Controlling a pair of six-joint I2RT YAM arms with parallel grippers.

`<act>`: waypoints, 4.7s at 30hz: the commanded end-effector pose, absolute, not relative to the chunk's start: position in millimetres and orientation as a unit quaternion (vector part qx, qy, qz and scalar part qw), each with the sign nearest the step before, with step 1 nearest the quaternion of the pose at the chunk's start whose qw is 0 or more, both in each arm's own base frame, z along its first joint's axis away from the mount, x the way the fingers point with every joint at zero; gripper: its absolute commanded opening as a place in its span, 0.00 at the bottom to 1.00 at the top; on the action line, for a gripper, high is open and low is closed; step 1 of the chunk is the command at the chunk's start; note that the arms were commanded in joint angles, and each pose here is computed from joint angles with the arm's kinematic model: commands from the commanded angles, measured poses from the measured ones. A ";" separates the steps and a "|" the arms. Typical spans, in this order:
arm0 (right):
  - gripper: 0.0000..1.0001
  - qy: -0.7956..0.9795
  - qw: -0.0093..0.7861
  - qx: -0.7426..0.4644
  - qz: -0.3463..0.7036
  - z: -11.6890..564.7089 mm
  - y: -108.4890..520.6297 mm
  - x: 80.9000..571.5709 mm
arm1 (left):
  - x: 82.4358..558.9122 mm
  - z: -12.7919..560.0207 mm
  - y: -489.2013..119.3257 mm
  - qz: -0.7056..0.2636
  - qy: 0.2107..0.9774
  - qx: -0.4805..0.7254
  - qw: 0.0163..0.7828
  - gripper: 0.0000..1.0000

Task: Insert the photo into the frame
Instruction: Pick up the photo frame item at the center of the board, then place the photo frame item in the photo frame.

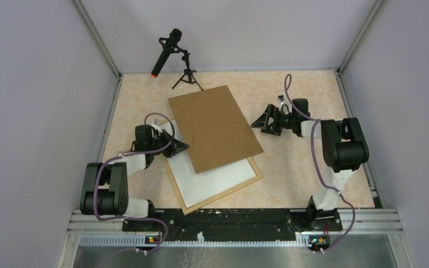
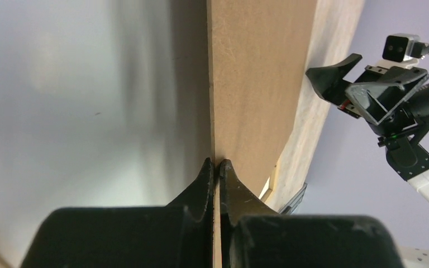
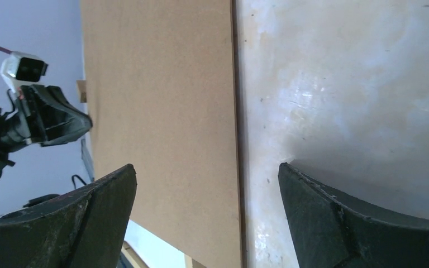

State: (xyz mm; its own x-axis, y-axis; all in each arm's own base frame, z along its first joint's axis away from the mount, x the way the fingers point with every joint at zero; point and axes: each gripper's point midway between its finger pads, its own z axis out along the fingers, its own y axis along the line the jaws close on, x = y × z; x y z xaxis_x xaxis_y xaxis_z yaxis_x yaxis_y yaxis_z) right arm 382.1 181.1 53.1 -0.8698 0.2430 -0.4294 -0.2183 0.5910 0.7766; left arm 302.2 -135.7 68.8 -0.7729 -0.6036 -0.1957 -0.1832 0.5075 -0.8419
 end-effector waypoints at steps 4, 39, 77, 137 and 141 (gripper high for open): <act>0.94 0.851 0.192 0.021 0.489 32.7 210.1 363.1 | 284.1 34.5 -105.1 -0.375 0.859 -0.275 0.217 0.00; 0.00 0.719 0.184 -0.019 0.670 85.2 269.1 346.9 | 280.1 62.1 -97.2 -0.384 0.856 -0.240 0.249 0.39; 0.00 0.780 0.163 -0.006 0.604 92.9 265.6 312.6 | 282.2 63.6 -81.5 -0.349 0.842 -0.270 0.309 0.98; 0.04 0.855 0.109 -0.057 0.504 70.7 253.6 289.7 | 355.7 62.2 -78.4 -0.353 0.809 -0.313 0.350 0.98; 0.17 0.867 0.122 -0.057 0.481 66.8 247.5 288.9 | 353.7 62.8 -81.9 -0.354 0.811 -0.310 0.347 0.98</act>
State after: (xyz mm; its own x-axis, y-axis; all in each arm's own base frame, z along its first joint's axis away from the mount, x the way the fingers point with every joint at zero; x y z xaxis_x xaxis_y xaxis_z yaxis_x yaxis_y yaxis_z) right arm 297.2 243.1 69.4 -0.9760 0.0442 -0.2134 -0.1672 0.4767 0.8630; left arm 359.2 -52.3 57.7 -0.4910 -0.7722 -0.4033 -0.3100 0.5875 -0.7475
